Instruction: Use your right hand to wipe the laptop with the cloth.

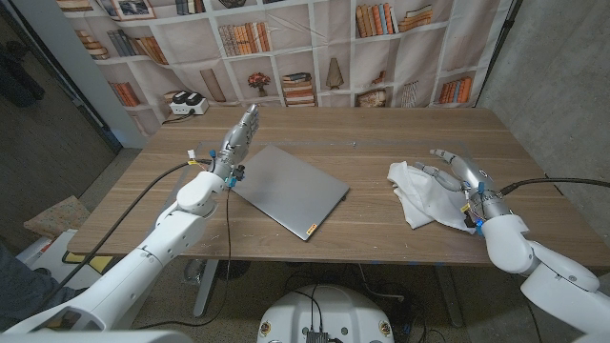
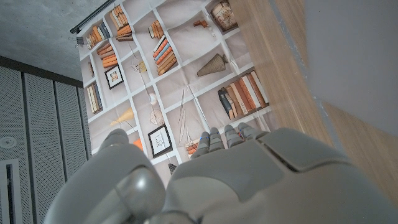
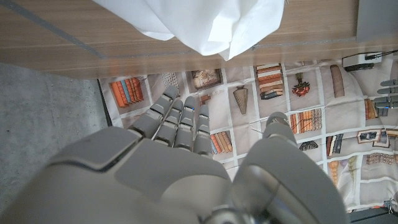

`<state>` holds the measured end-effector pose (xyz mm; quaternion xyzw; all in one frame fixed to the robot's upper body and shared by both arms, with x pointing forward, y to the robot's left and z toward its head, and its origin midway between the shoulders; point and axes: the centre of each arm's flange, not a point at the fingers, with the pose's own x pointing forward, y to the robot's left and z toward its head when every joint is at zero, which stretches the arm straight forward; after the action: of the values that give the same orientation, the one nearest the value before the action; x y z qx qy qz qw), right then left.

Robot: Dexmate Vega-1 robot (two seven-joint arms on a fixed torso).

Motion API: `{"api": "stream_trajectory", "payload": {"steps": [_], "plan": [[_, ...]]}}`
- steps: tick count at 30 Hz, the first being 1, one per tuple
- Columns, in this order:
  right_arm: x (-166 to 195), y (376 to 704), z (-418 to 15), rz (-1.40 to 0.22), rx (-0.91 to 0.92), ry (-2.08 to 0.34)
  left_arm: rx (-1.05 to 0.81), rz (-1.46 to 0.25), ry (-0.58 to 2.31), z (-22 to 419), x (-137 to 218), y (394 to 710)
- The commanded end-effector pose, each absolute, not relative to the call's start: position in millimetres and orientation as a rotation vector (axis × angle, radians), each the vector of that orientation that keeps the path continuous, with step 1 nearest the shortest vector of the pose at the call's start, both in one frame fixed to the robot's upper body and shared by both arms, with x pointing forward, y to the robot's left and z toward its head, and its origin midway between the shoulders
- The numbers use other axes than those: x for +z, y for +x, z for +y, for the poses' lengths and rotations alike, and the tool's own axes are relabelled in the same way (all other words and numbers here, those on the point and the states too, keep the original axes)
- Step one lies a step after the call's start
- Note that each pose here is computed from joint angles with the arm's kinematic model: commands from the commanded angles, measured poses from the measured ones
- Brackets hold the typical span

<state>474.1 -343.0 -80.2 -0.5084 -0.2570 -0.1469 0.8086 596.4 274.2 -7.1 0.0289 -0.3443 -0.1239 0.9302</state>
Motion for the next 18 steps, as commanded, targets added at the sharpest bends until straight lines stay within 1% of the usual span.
{"api": "stream_trajectory", "payload": {"steps": [1,10,18], "plan": [[-93,474,-332,-0.507,-0.314,-1.187,-0.258,-0.693,0.062,270,-10,595],[-98,483,-330,-0.482,-0.313,-1.215,-0.264,-0.690,0.068,265,-6,598],[-102,489,-330,-0.416,-0.325,-1.265,-0.266,-0.700,0.077,265,2,602]]}}
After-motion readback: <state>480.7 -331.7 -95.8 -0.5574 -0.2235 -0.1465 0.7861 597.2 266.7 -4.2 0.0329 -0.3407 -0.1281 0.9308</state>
